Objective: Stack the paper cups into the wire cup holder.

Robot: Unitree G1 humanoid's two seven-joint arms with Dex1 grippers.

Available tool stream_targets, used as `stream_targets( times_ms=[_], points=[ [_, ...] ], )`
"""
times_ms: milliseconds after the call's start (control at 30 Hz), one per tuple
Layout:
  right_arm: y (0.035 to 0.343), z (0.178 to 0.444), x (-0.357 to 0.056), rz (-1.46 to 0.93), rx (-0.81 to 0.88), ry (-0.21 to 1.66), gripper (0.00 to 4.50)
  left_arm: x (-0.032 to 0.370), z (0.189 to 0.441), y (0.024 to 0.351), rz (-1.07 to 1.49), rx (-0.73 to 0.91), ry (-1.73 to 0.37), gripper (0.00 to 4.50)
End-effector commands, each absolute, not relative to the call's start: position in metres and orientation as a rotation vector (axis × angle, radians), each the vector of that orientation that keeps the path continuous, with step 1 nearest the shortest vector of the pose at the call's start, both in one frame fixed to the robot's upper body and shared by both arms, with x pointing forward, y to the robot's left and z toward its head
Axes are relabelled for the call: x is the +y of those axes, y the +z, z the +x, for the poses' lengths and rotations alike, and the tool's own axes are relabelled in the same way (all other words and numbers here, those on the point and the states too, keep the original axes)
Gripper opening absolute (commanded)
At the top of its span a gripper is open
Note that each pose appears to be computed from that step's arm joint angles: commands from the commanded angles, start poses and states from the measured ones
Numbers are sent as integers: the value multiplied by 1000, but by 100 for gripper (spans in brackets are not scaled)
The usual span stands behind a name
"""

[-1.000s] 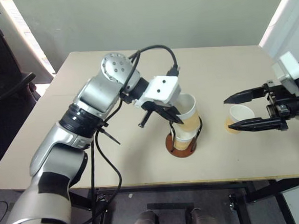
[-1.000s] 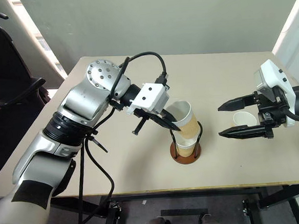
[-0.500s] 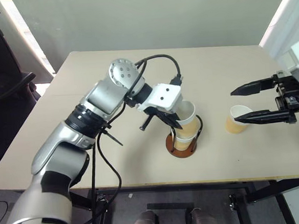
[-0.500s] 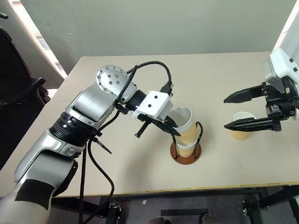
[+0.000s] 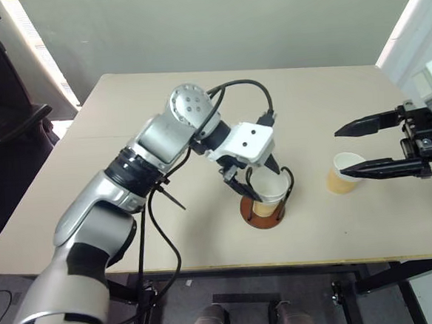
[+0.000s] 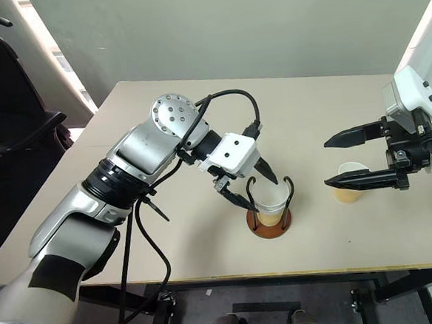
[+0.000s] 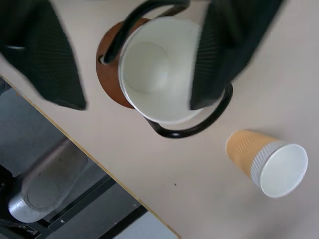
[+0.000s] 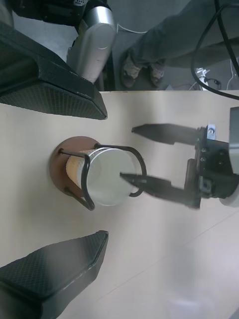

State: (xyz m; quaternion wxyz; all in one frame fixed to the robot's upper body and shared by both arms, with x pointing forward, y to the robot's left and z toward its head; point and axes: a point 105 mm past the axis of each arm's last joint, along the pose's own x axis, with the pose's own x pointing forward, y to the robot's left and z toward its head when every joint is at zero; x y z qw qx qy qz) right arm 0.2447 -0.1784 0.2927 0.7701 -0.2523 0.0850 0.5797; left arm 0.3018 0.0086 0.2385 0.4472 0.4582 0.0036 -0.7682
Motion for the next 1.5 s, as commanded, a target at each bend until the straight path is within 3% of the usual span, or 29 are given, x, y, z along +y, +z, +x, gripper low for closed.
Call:
stream_targets(
  times_ms=[33,233,467,633,1000,1100,1400,1500],
  points=[
    [289,252,-180,-550,217,1174,369,6,300,268,1053,-73,-1879,447],
    [255,273,-193,-514,369,973,369,27,310,294,824,-79,-1800,447],
    [219,296,-216,-688,459,817,369,70,320,286,722,-32,-1702,447],
    [202,308,-233,-819,527,784,369,96,322,279,686,-20,-1637,447],
    [181,330,-248,-973,621,791,369,107,318,278,624,-46,-1544,447],
    [178,333,-242,-1005,608,824,306,108,319,275,633,-52,-1521,450],
    [188,331,-231,-1034,563,901,2,121,311,272,625,-11,-1551,450],
    [206,321,-227,-1044,531,952,2,132,309,271,622,21,-1562,450]
  ],
)
